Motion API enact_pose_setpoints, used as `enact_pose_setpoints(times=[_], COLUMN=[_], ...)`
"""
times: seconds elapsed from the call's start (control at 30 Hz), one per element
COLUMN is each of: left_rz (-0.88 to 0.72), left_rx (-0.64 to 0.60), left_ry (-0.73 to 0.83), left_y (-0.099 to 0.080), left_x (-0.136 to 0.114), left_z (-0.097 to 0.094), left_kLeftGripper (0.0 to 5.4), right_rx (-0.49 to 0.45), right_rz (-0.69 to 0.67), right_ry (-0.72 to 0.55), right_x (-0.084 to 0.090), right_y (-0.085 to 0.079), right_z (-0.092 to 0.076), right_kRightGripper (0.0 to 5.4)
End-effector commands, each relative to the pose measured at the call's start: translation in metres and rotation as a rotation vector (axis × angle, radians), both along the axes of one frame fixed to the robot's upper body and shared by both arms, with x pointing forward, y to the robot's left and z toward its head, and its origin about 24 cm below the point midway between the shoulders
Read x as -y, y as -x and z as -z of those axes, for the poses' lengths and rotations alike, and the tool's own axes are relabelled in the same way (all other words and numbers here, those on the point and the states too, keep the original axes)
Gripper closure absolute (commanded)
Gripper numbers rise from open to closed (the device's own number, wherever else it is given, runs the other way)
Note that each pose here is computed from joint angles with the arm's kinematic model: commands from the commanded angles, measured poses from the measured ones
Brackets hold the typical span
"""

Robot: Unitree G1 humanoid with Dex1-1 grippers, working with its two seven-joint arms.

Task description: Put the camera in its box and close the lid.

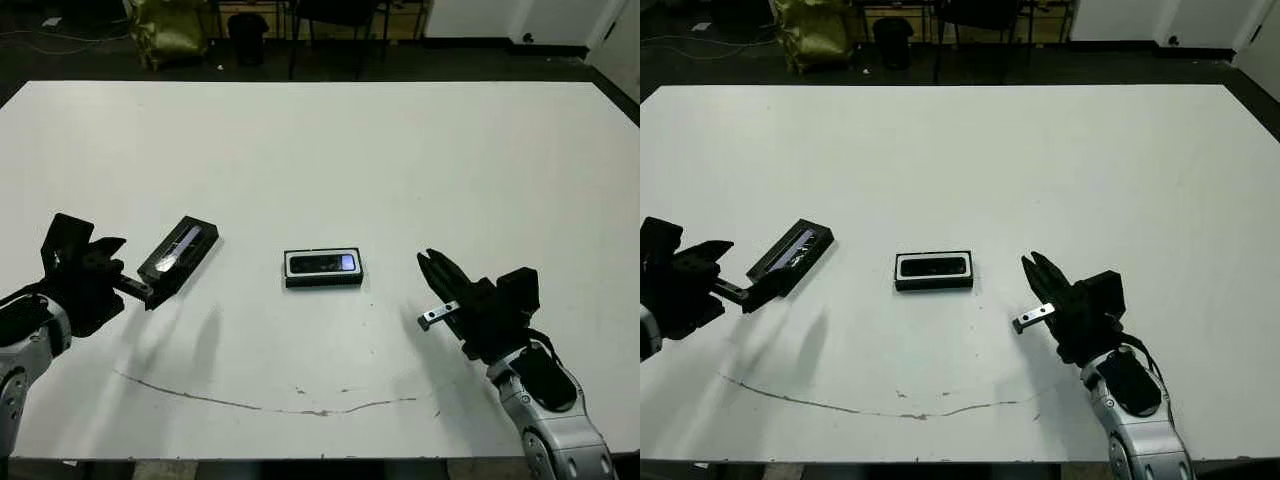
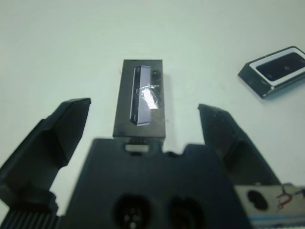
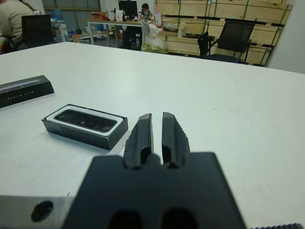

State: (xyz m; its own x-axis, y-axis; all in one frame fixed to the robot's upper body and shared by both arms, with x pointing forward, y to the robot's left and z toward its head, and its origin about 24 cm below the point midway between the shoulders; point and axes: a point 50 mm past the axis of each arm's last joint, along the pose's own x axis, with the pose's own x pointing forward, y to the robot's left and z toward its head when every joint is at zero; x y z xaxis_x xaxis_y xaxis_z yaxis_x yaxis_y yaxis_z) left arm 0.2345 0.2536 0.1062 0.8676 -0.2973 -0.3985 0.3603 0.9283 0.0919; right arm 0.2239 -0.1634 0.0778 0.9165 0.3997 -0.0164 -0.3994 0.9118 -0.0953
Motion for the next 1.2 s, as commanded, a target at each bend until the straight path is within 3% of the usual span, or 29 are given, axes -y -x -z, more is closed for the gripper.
enact_pose_setpoints(times=[0.03,1.2], left_rz=[0.002,-0.084], left_rx=[-0.02,-0.132], left_ry=[-0.024,-0.014], left_y=[0.002,-0.005], left_x=[-0.001,0.003], left_z=[0.008,0.031], left_kLeftGripper=[0.01,0.01], right_rx=[-0.031,-0.055], right_rz=[0.01,0.011], right_ry=[0.01,-0.012], right_x=[0.004,0.005], right_y=[0.002,0.003], right_z=[0.006,0.009], right_kRightGripper=[5.4,5.4])
